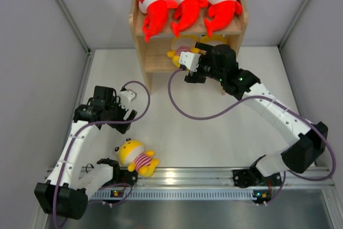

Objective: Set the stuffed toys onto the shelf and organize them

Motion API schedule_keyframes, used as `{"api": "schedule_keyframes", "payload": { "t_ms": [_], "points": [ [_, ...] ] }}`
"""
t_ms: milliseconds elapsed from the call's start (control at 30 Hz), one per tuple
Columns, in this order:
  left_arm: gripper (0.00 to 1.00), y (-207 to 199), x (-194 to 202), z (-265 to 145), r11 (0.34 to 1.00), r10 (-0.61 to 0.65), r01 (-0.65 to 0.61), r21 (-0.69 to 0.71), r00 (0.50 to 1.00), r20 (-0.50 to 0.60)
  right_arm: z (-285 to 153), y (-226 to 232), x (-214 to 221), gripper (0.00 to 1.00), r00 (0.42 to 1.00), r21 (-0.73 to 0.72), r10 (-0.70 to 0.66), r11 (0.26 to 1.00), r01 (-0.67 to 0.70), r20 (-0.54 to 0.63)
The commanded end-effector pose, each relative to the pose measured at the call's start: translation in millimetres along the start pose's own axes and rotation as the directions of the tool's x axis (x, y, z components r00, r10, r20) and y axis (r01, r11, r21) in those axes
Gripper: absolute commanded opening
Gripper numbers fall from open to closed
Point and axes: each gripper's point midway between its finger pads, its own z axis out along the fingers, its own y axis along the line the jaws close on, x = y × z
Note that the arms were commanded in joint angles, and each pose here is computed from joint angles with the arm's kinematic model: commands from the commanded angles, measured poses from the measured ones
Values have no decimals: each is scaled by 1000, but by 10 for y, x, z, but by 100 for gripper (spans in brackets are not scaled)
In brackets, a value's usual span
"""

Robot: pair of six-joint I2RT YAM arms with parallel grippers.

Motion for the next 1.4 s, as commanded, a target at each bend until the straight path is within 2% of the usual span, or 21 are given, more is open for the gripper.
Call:
{"api": "schedule_keyframes", "payload": {
  "t_ms": [0, 67, 167, 200, 267, 333, 367, 400, 533, 667, 733, 800, 1000, 1100, 1133, 1200, 1233, 1267, 1300, 1333, 1367],
  "points": [
    [89, 31, -69, 14, 1000, 11, -11, -4, 999, 30, -477, -182, -558, 99, 994, 144, -14, 990, -1, 108],
    [89, 43, -61, 19, 1000, 9, -9, -9, 1000, 26, -688, 2, -867, 99, 982, 120, -7, 993, -16, 187],
    [89, 45, -31, 39, 1000, 5, -5, -7, 1000, 16, -840, 653, -1239, 100, 936, -101, 106, 992, -76, 337],
    [89, 46, -22, 51, 1000, 3, -3, -6, 1000, 12, -820, 1061, -1272, 100, 916, -242, 174, 966, -88, 362],
    [89, 70, 1, 82, 1000, 6, -6, -15, 1000, 1, -776, 1711, -1312, 99, 900, -387, 237, 918, -84, 366],
    [89, 140, 74, 134, 999, -3, 2, -53, 1000, -25, -750, 2147, -1366, 99, 886, -466, 269, 882, -68, 379],
    [90, 188, 64, 165, 997, -6, 5, -74, 1000, -20, -708, 2542, -1377, 99, 882, -532, 291, 845, -55, 372],
    [90, 223, 81, 187, 996, -9, 7, -93, 1000, -25, -717, 2725, -1426, 99, 871, -578, 313, 815, -41, 379],
    [90, 323, 168, 249, 991, -52, 46, -130, 997, -48, -552, 3543, -1452, 95, 895, -725, 340, 688, -28, 289],
    [90, 306, 153, 213, 991, -62, 59, -120, 998, -23, -519, 3961, -1537, 93, 897, -798, 356, 603, -7, 261],
    [90, 295, 160, 217, 992, -58, 56, -116, 998, -20, -500, 4074, -1562, 92, 895, -804, 358, 595, 1, 266],
    [90, 277, 164, 229, 993, -57, 55, -106, 998, -21, -506, 4222, -1564, 91, 895, -833, 368, 554, 6, 251],
    [90, 275, 146, 241, 994, -55, 53, -97, 998, -23, -320, 4431, -1508, 87, 911, -829, 366, 557, -50, 191],
    [90, 271, 141, 238, 994, -53, 51, -94, 998, -22, -251, 4514, -1464, 69, 926, -836, 348, 543, -73, 145],
    [90, 274, 143, 238, 994, -53, 51, -95, 998, -23, -237, 4499, -1468, 49, 927, -834, 348, 545, -81, 137],
    [90, 274, 141, 235, 994, -53, 51, -96, 998, -22, -241, 4452, -1467, 34, 931, -826, 341, 556, -87, 132],
    [90, 274, 143, 238, 994, -52, 50, -95, 998, -23, -251, 4414, -1472, 22, 931, -820, 338, 565, -86, 135],
    [90, 265, 135, 234, 995, -53, 51, -90, 998, -19, -274, 4325, -1505, 15, 931, -808, 330, 584, -73, 154],
    [90, 269, 134, 236, 995, -51, 49, -92, 998, -20, -270, 4272, -1453, 5, 942, -793, 307, 603, -81, 137],
    [90, 270, 121, 228, 994, -52, 51, -92, 999, -15, -274, 4190, -1482, 0, 942, -777, 302, 625, -81, 144],
    [90, 270, 121, 228, 994, -52, 51, -92, 999, -15, -321, 4022, -1537, 0, 943, -756, 291, 650, -72, 160]
  ]
}}
